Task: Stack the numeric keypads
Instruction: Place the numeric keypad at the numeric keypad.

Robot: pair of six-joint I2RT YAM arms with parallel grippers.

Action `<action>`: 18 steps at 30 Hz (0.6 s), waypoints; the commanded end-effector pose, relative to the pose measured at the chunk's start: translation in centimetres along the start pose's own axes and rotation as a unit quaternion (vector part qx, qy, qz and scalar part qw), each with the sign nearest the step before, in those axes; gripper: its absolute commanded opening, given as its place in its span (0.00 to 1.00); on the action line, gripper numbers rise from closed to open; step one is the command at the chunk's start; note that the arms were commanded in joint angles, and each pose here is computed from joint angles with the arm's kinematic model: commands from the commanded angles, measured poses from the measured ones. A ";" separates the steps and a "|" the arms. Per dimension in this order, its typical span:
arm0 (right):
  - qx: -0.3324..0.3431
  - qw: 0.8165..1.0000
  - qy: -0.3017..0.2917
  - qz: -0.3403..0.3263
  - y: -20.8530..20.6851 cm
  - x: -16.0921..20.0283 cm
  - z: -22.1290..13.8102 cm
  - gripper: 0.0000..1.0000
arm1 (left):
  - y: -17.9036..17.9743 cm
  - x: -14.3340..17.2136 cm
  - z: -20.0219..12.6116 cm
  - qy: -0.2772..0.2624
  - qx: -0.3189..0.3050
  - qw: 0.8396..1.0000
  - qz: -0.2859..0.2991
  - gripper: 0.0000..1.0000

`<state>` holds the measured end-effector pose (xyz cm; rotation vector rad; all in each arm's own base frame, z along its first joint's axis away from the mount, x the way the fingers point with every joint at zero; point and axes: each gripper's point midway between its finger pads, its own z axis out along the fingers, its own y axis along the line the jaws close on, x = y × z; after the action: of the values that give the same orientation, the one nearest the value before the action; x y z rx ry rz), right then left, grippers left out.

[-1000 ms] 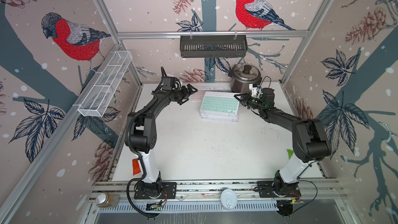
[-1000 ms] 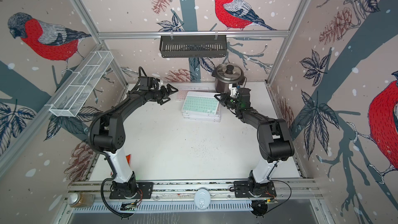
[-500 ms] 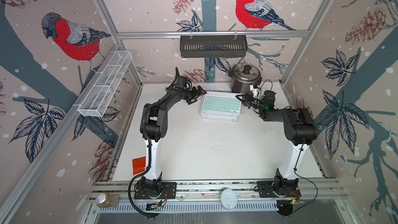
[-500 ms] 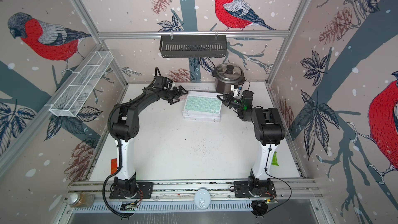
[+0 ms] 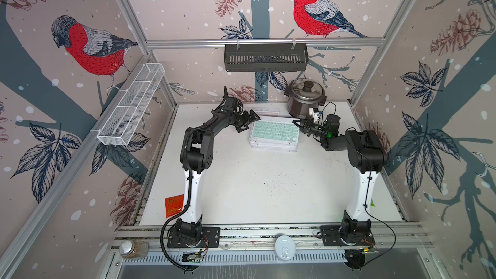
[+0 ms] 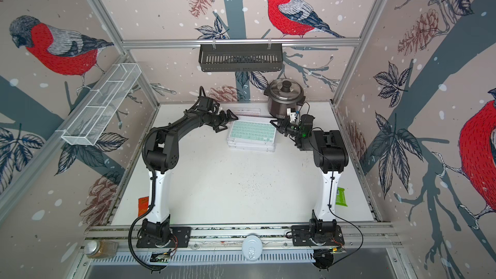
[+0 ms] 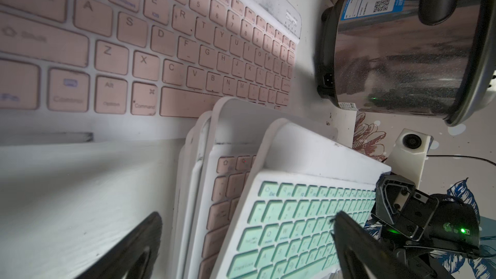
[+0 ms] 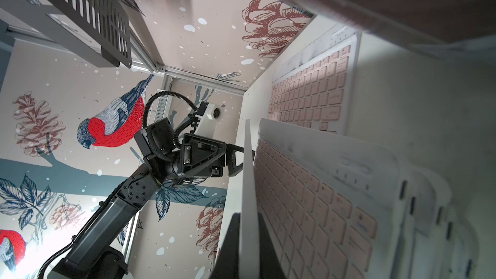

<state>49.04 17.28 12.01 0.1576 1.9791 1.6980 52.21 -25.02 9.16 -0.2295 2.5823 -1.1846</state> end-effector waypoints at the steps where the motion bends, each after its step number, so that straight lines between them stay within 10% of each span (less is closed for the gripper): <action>1: -0.016 0.999 -0.011 -0.031 0.7 -0.9 0.1 0.15 | 0.0 0.3 0.4 0.006 -0.003 1.000 0.002 0.99; 18: 0.080 0.995 -0.040 -0.035 -2.1 -2.0 0.3 0.53 | 0.0 1.7 0.8 0.019 -0.008 1.000 0.001 0.99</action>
<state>50.72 16.79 10.73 0.2141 2.0143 1.5926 51.27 -25.94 8.06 -0.2201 2.6195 -1.1859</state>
